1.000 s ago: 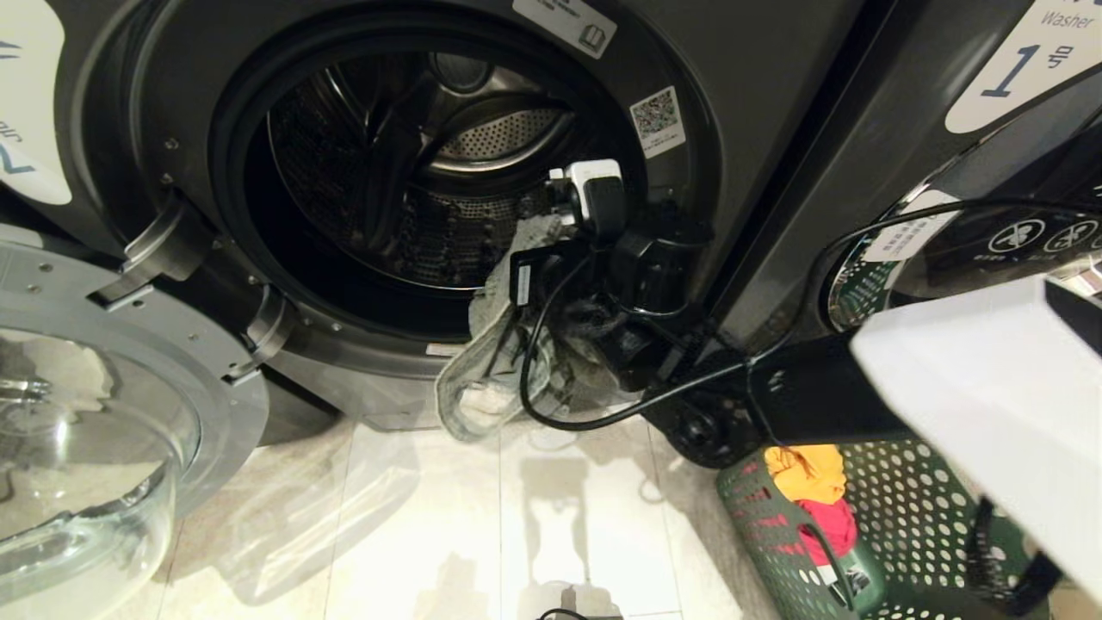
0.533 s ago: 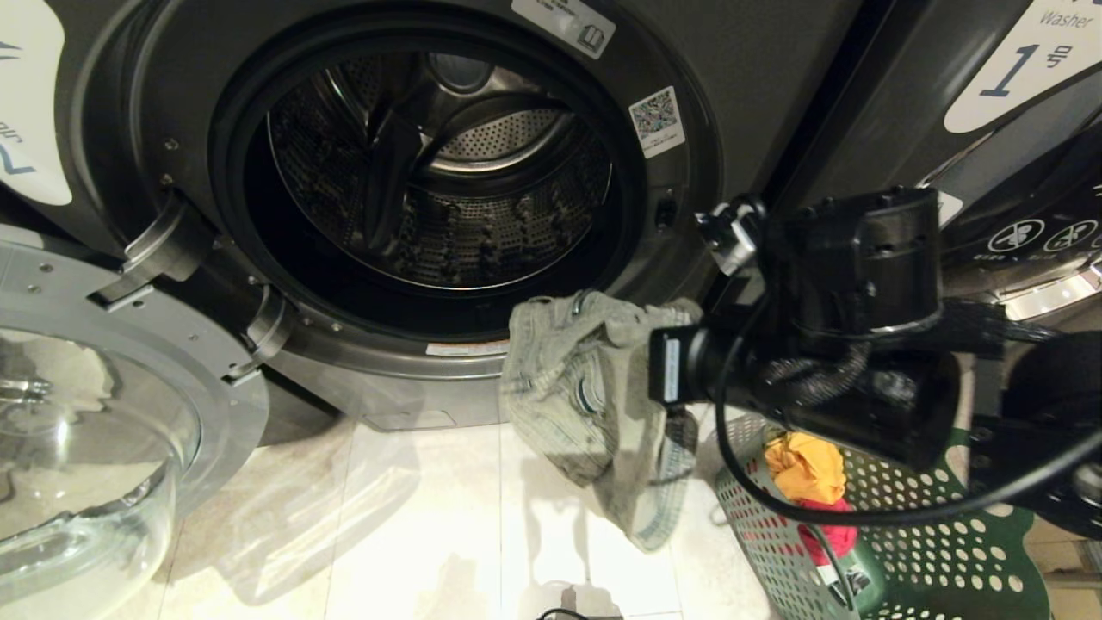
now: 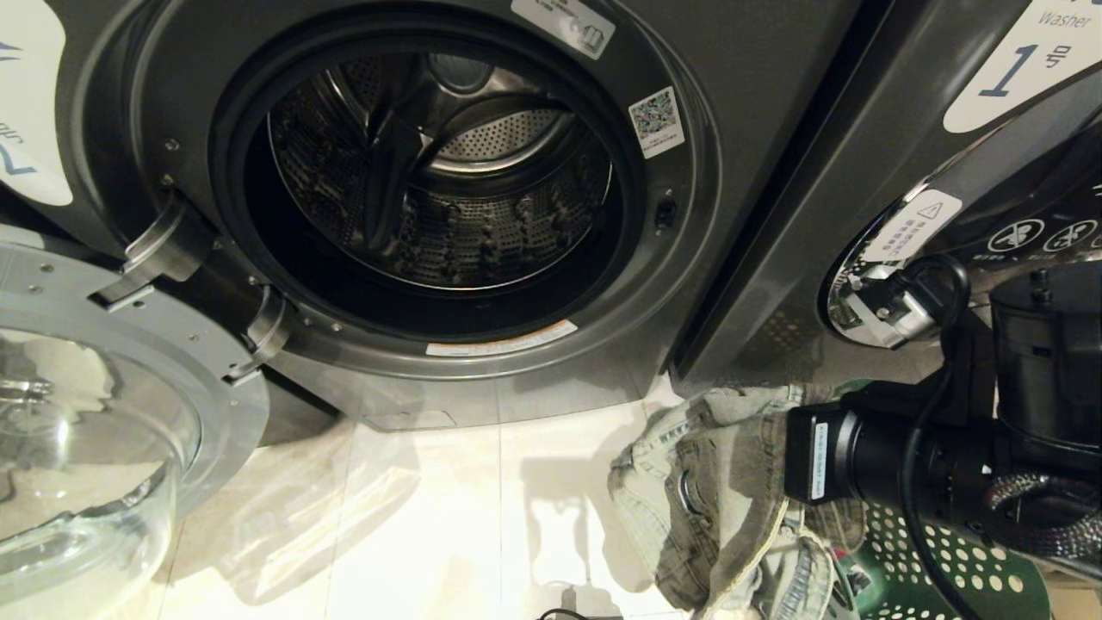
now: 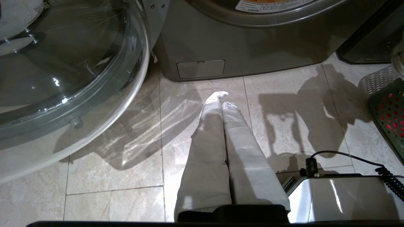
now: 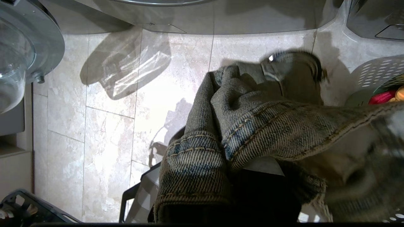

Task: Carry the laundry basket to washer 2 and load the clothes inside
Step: Place the clothes into the washing machine

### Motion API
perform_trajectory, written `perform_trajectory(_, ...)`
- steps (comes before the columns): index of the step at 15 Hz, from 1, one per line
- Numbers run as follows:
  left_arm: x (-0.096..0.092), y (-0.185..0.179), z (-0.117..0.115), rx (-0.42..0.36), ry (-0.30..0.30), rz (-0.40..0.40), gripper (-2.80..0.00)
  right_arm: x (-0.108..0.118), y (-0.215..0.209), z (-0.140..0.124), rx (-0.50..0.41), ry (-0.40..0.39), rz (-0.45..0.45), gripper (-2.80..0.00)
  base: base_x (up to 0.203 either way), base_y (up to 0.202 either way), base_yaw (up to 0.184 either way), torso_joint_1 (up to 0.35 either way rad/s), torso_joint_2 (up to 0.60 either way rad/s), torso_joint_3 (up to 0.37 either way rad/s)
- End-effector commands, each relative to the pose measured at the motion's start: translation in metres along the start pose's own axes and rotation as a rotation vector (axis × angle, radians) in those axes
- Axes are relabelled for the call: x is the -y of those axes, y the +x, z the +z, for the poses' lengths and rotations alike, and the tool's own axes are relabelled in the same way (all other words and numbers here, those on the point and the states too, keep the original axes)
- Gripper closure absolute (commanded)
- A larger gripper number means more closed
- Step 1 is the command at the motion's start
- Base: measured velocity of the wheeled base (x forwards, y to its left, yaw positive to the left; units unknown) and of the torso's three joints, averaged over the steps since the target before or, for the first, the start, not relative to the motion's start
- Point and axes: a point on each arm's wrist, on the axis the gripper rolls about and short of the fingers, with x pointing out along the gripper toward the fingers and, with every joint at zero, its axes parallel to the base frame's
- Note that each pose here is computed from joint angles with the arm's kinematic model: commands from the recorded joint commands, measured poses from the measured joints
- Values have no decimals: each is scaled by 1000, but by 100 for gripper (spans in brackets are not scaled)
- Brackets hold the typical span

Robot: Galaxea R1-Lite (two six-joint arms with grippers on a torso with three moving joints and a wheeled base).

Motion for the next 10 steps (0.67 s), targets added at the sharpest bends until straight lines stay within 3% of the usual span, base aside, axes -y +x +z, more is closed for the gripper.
perform_trajectory(1,0,0,0,-2,0,0,0,2,-5,0,11,-2,-1,0,0,0,0,0,0,0)
perform_trajectory(10,0,0,0,-2,0,0,0,10,-18,-9,11,-45,-3,0,0,0,0,0,0,0)
